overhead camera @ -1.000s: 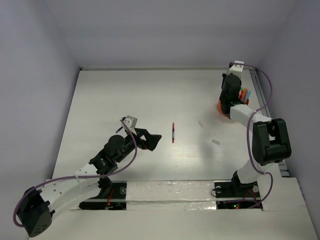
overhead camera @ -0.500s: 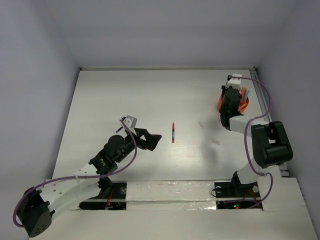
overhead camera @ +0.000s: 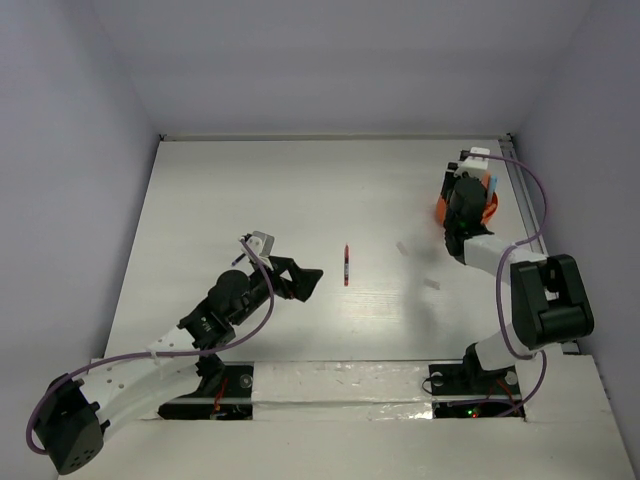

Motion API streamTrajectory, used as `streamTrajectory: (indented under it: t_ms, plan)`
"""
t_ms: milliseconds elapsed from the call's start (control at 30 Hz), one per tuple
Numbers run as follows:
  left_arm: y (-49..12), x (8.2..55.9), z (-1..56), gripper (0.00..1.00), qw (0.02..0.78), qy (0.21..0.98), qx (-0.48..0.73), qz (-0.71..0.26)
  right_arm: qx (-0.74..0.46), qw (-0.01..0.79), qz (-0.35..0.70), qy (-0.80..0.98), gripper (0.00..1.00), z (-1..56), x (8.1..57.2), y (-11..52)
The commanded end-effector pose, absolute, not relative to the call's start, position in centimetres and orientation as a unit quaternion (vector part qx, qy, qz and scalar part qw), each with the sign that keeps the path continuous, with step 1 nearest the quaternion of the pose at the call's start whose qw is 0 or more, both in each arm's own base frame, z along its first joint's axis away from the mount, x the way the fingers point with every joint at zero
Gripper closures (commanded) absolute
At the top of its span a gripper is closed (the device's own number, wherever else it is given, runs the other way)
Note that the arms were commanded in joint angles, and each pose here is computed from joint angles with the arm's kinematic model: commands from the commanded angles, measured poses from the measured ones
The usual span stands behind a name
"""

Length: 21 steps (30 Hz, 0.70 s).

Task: Sort the stationery into containers
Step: Place the pen in the storage box.

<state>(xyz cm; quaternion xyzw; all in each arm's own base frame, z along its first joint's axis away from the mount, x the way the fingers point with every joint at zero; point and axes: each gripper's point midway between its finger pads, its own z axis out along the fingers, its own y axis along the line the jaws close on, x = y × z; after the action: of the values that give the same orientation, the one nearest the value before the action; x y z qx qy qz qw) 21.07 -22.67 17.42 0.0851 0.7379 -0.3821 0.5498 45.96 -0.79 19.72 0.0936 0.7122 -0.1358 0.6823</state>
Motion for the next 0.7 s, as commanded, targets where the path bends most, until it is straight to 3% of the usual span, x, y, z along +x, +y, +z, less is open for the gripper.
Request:
streamTrajectory:
  t_ms: [0, 233, 300, 333, 467, 667]
  plan:
    - [-22.7, 21.3, 19.0, 0.01, 0.567, 0.718, 0.076, -0.396, 0.102, 0.711, -0.107, 0.688, 0.58, 23.1, 45.8, -0.2]
    - [-22.5, 21.5, 19.0, 0.01, 0.571, 0.72, 0.07, -0.387, 0.077, 0.706, -0.028, 0.704, 0.59, 25.7, 44.8, 3.1]
    - [-22.4, 21.7, 18.9, 0.01, 0.572, 0.721, 0.068, -0.384, 0.057, 0.669, 0.044, 0.74, 0.66, 25.6, 44.2, 6.6]
    - [-22.4, 21.8, 18.8, 0.01, 0.572, 0.723, 0.066, -0.382, 0.059, 0.648, 0.079, 0.755, 0.78, 25.1, 43.8, 8.1]
    - [-22.1, 22.2, 18.5, 0.01, 0.571, 0.73, 0.057, -0.371, -0.01, 0.55, 0.143, 0.823, 1.0, 20.9, 39.7, 15.7]
    - [-21.1, 22.9, 18.6, 0.01, 0.575, 0.738, 0.019, -0.352, -0.062, 0.436, 0.214, 0.872, 1.0, 15.1, 33.1, 22.7]
